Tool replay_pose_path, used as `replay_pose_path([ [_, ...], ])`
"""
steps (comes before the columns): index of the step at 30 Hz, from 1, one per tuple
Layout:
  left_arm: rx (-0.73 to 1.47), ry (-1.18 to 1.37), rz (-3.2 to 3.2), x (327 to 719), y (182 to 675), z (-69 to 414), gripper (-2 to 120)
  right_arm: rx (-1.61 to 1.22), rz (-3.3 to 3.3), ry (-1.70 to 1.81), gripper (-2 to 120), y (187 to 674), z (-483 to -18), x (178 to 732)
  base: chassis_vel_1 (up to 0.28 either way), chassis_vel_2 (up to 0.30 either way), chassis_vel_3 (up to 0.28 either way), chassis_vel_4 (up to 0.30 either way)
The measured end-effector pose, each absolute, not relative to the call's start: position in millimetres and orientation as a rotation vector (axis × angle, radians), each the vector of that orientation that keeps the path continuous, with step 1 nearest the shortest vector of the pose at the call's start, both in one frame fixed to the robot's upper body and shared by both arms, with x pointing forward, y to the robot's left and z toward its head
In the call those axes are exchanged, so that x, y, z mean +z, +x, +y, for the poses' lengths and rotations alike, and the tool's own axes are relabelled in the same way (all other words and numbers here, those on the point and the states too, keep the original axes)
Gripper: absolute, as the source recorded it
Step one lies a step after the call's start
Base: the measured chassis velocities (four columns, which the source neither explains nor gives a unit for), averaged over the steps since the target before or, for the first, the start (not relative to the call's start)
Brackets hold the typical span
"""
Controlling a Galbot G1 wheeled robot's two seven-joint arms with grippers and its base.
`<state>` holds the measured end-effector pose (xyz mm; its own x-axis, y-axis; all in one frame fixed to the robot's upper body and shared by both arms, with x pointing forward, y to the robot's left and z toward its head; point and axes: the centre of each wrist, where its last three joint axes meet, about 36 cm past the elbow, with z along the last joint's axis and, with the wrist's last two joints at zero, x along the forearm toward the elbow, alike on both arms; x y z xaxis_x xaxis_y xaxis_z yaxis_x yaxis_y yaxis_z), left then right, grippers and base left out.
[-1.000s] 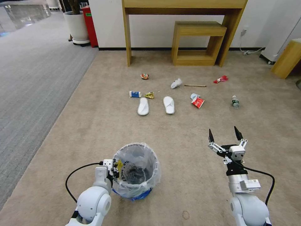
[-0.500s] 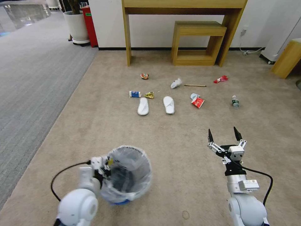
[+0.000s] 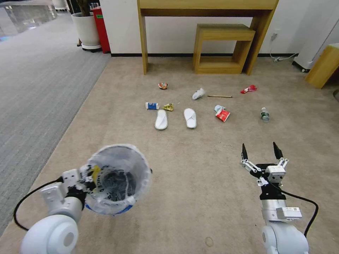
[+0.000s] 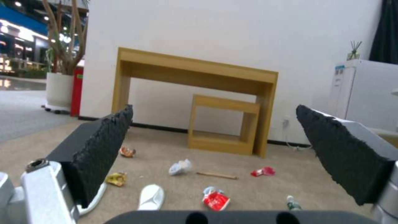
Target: Pick up the trash bin and place the garbage on the floor into it.
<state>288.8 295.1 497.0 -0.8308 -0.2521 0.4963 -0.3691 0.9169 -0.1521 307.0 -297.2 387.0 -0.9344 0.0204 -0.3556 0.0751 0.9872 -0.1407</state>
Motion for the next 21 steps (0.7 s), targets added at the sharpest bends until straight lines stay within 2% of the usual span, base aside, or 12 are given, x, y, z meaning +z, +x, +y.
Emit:
replay_pose_path([
  [7, 0.447, 0.55, -2.563, 500.2, 281.7, 316.6, 0, -0.217, 2.784, 0.097, 100, 307.8, -302.1, 379.3, 0.0, 0.0, 0.0, 0.0],
  [21, 0.48, 0.617, -2.561, 503.7, 278.5, 334.7, 0, -0.205, 2.774, 0.1, 100, 311.1, -298.5, 377.9, 0.0, 0.0, 0.0, 0.0],
])
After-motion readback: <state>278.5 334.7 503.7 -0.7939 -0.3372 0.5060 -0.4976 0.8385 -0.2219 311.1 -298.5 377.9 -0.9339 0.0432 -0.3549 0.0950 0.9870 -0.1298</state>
